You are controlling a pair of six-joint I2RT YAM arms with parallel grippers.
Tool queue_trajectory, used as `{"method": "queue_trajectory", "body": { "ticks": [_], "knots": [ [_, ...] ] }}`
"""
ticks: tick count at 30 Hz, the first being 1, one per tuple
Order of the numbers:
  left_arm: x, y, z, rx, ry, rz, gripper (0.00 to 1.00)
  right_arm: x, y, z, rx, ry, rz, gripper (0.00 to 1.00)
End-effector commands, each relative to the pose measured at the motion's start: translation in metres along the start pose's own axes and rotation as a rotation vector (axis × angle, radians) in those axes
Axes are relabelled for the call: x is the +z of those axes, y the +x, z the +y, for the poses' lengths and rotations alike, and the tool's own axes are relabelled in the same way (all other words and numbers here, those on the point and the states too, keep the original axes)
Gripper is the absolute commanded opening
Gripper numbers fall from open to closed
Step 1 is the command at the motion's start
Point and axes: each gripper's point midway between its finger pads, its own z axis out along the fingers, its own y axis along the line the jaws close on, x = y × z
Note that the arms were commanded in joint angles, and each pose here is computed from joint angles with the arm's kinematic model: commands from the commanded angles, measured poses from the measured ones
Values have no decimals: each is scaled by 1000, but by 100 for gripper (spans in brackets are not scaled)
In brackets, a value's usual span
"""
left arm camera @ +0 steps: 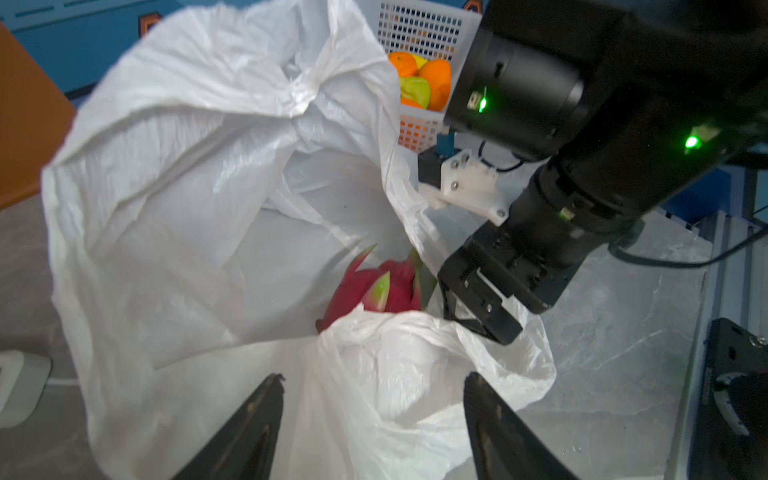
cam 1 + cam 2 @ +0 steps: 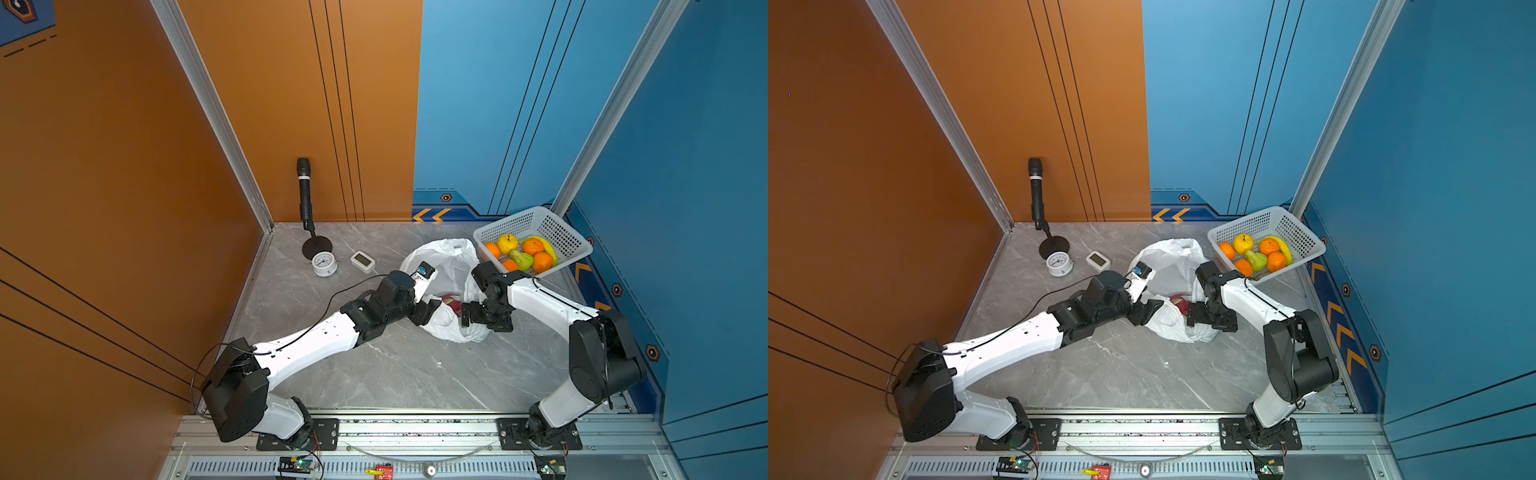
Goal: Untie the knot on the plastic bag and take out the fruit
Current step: 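Hold the bag rim with the right gripper while the left reaches down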
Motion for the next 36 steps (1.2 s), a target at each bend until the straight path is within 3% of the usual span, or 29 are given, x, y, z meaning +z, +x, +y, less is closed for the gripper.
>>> {"method": "queue_trajectory", "body": {
  "ticks": [1,7,15,20,26,32,36],
  "knots": [
    [17,-18,0,23,24,-13,64,-12,-2,-5,-18,2,-52,99],
    [54,-23,-1,83,83,80,56,1,21,-14,-7,11,-16,99],
    [74,2,1,152,240,231,49,21,49,-30,3,61,44,99],
    [80,24,-13,289,325,353,52,26,55,-35,5,78,68,99],
    [86,40,-32,337,414,375,60,25,54,-35,8,79,57,99],
    [104,60,-29,256,326,466,67,23,54,-35,10,78,53,99],
    [111,73,-28,283,271,502,69,22,53,-34,11,75,49,99]
  ]
}}
